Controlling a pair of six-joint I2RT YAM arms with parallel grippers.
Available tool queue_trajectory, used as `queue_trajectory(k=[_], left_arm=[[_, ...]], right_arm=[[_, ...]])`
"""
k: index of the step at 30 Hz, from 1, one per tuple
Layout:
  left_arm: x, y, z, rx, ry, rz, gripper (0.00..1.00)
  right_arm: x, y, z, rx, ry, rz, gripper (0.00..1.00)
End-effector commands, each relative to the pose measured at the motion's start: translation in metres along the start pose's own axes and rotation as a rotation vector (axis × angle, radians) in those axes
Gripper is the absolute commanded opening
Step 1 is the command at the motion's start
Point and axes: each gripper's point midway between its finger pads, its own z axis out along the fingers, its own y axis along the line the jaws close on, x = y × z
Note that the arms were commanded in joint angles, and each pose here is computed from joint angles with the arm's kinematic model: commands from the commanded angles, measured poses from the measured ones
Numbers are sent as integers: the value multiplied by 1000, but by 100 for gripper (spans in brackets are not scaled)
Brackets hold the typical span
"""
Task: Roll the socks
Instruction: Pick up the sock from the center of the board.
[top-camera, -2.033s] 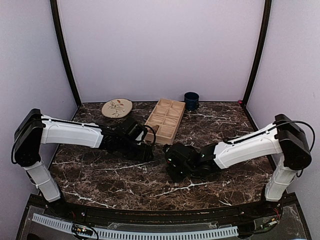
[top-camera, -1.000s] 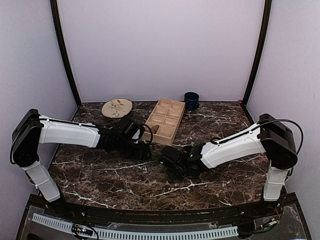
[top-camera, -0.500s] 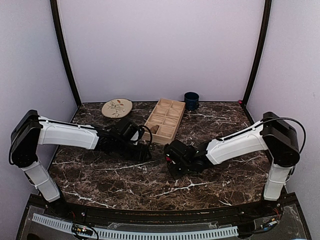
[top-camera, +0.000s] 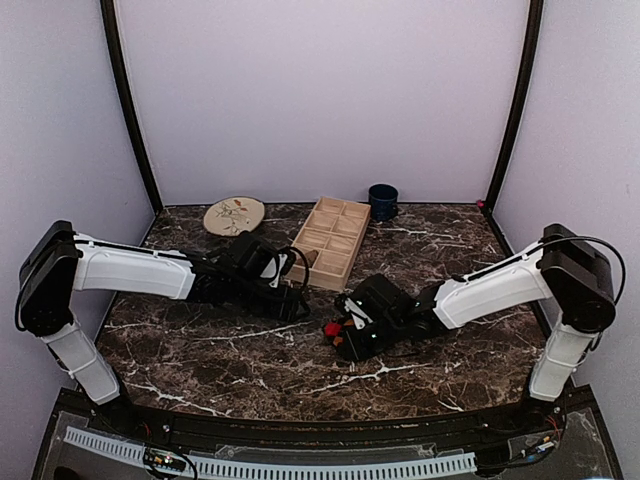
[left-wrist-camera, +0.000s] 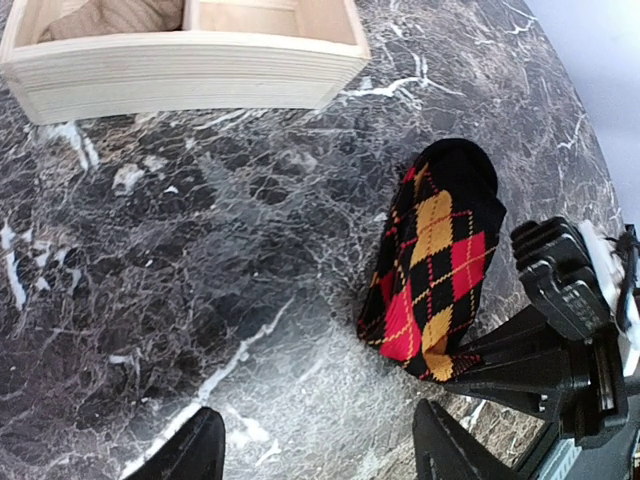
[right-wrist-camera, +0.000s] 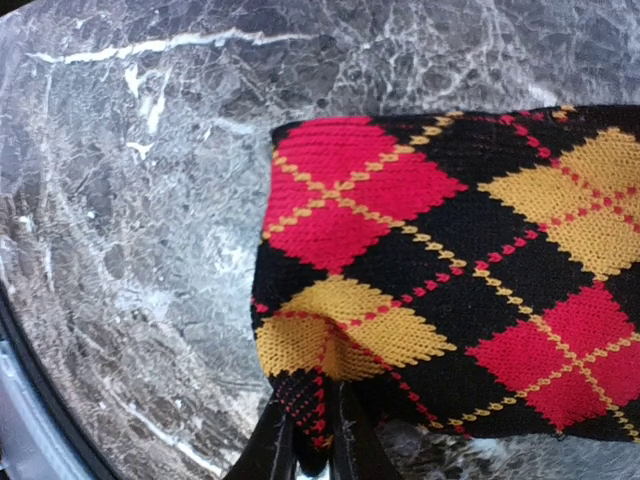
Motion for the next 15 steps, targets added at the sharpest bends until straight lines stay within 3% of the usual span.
queue_trajectory(k=[1, 15], left_arm=[[-5, -17, 0, 66, -14, 60, 67], [8, -41, 11, 144, 18, 151, 67]], right_arm=[[-1, 16, -9, -162, -6, 116, 11], [-12, 8, -32, -441, -49, 426, 11]])
